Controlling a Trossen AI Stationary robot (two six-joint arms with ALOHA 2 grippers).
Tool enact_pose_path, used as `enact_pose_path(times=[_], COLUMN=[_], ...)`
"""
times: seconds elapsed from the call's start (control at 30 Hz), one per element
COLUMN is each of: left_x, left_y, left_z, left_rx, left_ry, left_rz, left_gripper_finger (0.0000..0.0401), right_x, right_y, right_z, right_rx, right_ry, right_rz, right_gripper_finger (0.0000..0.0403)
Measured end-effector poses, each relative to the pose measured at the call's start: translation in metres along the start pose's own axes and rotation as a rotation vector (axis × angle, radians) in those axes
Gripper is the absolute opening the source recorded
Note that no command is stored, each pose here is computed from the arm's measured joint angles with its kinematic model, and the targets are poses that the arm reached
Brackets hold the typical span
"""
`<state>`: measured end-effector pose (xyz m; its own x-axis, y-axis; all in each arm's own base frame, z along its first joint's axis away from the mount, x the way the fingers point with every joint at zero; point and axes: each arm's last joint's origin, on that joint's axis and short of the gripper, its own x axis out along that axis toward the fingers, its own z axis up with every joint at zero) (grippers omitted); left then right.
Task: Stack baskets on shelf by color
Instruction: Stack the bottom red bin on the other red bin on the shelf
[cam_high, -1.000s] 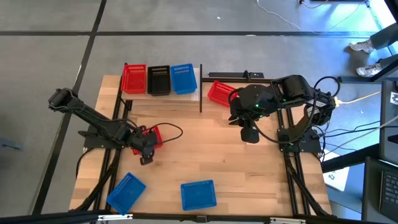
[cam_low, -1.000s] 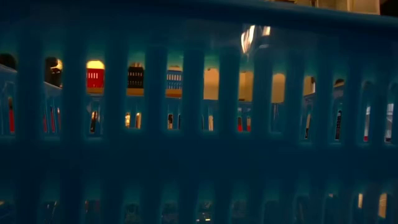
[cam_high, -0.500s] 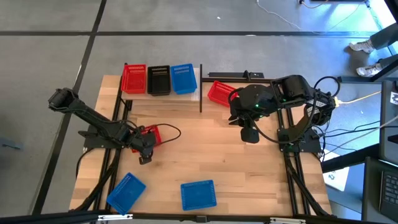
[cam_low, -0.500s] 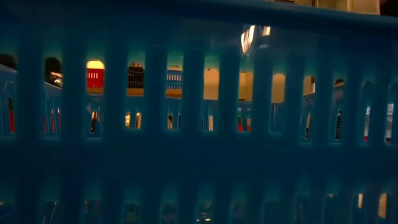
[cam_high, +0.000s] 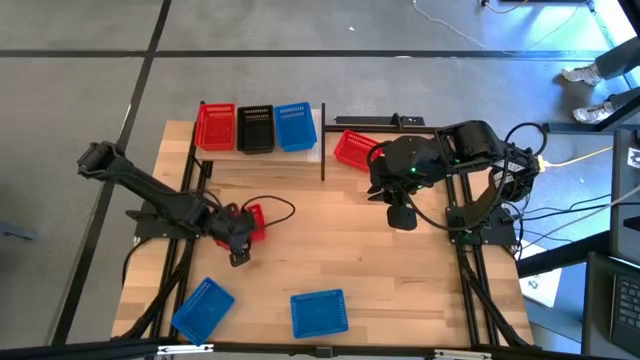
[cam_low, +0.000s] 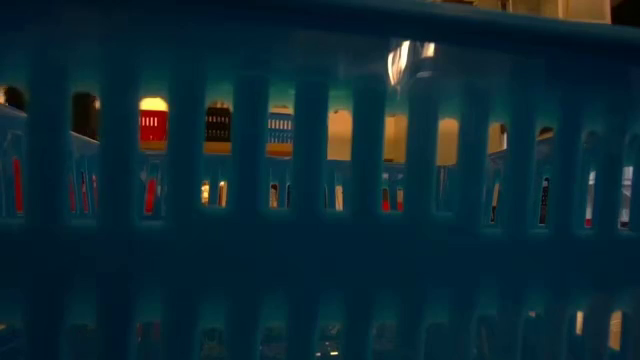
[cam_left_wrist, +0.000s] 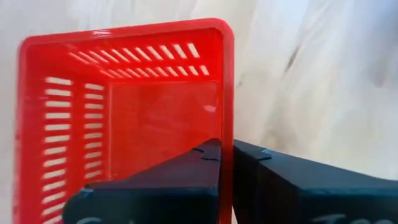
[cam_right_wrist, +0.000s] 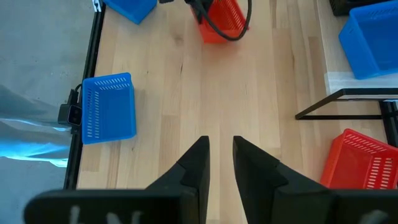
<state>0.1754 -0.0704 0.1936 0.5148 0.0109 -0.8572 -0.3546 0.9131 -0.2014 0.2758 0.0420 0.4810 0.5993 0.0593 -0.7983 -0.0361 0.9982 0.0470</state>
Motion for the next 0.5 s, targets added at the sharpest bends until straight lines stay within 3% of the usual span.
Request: enact_pose_path(times=[0.27,0.5], left_x=[-0.074,-0.158], left_y=[-0.022,-0.013], left_z=[0.05,0.088], left_rx=[-0.054,-0.312], left_ry=[-0.099,-0.324], left_rz=[0.039,0.215], left_gripper_finger=[0.0,0.0], right_x=[0.0,0.0], right_y=[0.0,-0.001], right_z=[0.0,0.0], right_rx=[-0.001,-0.028], right_ry=[0.0,-0.004], right_rz=[0.0,-0.036], right_gripper_finger=[0.0069,0.0069])
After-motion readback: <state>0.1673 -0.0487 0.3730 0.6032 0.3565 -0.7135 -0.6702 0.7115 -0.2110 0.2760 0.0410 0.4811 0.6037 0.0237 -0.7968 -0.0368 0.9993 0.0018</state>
